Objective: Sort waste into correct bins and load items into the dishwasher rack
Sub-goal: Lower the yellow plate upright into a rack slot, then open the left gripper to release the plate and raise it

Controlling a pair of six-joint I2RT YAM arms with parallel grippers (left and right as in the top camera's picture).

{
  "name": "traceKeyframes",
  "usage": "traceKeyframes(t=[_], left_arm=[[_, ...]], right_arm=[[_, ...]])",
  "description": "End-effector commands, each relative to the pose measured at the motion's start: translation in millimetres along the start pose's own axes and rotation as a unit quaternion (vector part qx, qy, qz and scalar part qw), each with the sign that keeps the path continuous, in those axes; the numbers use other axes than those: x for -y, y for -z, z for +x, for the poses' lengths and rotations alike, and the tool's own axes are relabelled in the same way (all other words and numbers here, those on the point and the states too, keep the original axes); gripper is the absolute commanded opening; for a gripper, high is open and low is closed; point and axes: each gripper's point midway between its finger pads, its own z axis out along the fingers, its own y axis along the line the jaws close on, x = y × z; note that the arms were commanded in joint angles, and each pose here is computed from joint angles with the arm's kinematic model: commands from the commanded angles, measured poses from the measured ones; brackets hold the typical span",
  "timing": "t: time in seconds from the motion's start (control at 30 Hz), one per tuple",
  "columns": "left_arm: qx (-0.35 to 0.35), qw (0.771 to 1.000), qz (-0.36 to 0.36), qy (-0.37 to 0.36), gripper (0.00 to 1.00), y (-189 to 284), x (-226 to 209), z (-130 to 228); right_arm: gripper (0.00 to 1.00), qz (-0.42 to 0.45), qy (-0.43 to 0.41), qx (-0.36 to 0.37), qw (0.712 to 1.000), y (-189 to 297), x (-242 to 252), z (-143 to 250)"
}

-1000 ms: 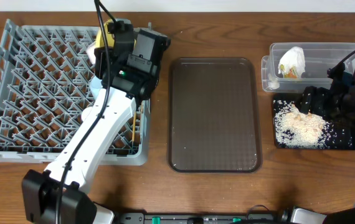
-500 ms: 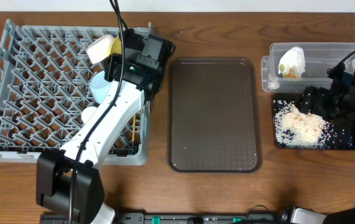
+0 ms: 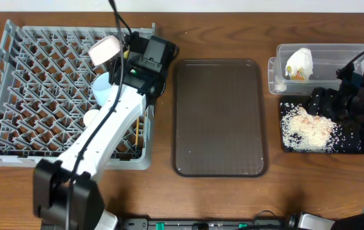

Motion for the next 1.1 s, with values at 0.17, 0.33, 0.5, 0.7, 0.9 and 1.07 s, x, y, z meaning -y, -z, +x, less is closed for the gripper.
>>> traceKeyframes(t=[0.17,0.33,0.5,0.7,0.9,1.07], left_arm=[[0.046,0.981,0.162,0.099,0.57,56.7,-3.5,-18.6],[0.023,0.941,0.318,0.113,0.61,71.8,27.1,-17.6],[-0.037,0.907,0.401,0.121,0.69,65.9,43.0,-0.8],[-0.132,0.897,0.402,0.126,0.72,59.2,29.4,42.4],[-0.183,0.890,0.409,0.089,0.73,75.4,25.0,74.4],[-0.164,0.903,0.387,0.084,0.73,82.3,8.9,83.6]], right_arm=[[0.86,-0.083,0.068,0.080,0.991,6.6,-44.5,-38.5],[0.89,-0.100,0.178,0.121,0.971,4.1,-88.3,-52.0],[0.95,-0.087,0.219,0.104,0.966,-19.0,-113.9,-47.4],[0.99,-0.076,0.205,0.024,0.976,-47.2,-110.3,-19.8],[0.99,-0.071,0.165,0.023,0.984,-42.9,-108.0,-19.0],[0.99,-0.047,0.142,0.017,0.989,-42.2,-95.5,-6.7]])
